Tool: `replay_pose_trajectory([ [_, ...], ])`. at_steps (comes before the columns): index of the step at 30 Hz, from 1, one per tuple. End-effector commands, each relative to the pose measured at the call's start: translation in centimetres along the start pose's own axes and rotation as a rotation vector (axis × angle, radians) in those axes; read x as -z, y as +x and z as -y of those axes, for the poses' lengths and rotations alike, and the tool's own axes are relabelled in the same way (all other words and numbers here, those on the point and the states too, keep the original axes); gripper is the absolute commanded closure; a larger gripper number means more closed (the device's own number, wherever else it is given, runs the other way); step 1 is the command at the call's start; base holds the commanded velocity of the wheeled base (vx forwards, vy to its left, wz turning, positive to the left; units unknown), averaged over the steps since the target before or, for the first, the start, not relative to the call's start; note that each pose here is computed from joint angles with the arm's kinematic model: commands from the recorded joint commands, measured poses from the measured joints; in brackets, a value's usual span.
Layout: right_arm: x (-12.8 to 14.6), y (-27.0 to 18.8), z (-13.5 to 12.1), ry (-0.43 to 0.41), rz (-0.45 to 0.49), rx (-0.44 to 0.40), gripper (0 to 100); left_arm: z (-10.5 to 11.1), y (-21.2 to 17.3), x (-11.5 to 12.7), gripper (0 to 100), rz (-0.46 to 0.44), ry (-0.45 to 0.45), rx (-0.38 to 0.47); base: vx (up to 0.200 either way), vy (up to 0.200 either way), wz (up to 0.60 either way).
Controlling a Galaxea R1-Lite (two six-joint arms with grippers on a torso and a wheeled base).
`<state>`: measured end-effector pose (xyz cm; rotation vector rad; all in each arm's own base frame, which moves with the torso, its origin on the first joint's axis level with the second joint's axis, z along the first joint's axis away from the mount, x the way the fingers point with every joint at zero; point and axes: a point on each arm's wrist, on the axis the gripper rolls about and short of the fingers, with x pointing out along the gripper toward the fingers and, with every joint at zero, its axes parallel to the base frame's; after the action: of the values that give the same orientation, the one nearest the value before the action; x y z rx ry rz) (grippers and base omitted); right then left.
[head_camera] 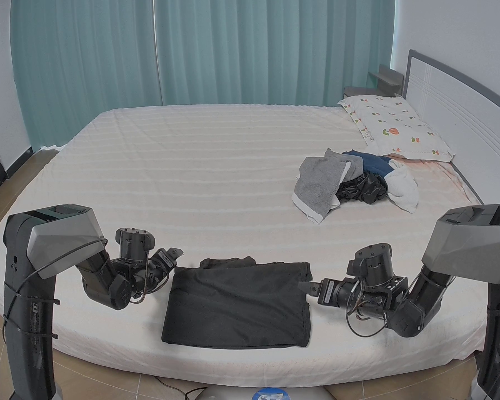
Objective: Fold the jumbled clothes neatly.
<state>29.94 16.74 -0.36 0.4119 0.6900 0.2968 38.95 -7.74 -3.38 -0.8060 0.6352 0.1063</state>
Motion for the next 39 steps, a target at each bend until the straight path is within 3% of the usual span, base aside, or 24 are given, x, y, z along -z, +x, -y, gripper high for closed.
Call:
replay_pose_trajectory([
  [1,-0.9,3.9,0.6,0.065,0.025,0.012,0,0.4,-0.3,-0.9,0,0.023,-0.024,0.016,0.000,0.000,0.00],
  [11,-2.5,8.4,0.2,0.143,-0.025,0.054,0,0.2,-0.2,-1.0,0,0.023,-0.026,0.012,0.000,0.000,0.00],
  [12,-2.5,8.5,0.3,0.145,-0.026,0.056,100,0.2,-0.2,-0.9,0,0.022,-0.025,0.012,0.000,0.000,0.00],
  [20,-2.5,9.2,0.4,0.156,-0.016,0.048,100,0.2,-0.2,-1.0,0,0.023,-0.026,0.012,0.000,0.000,0.00],
  [31,-3.9,8.9,0.2,0.220,0.078,0.010,100,0.3,-0.2,-0.8,0,0.020,-0.024,0.013,0.000,0.000,0.00],
  [39,-3.8,8.9,0.4,0.223,0.109,0.054,100,0.2,-0.2,-0.7,0,0.019,-0.022,0.009,0.000,0.000,0.00],
])
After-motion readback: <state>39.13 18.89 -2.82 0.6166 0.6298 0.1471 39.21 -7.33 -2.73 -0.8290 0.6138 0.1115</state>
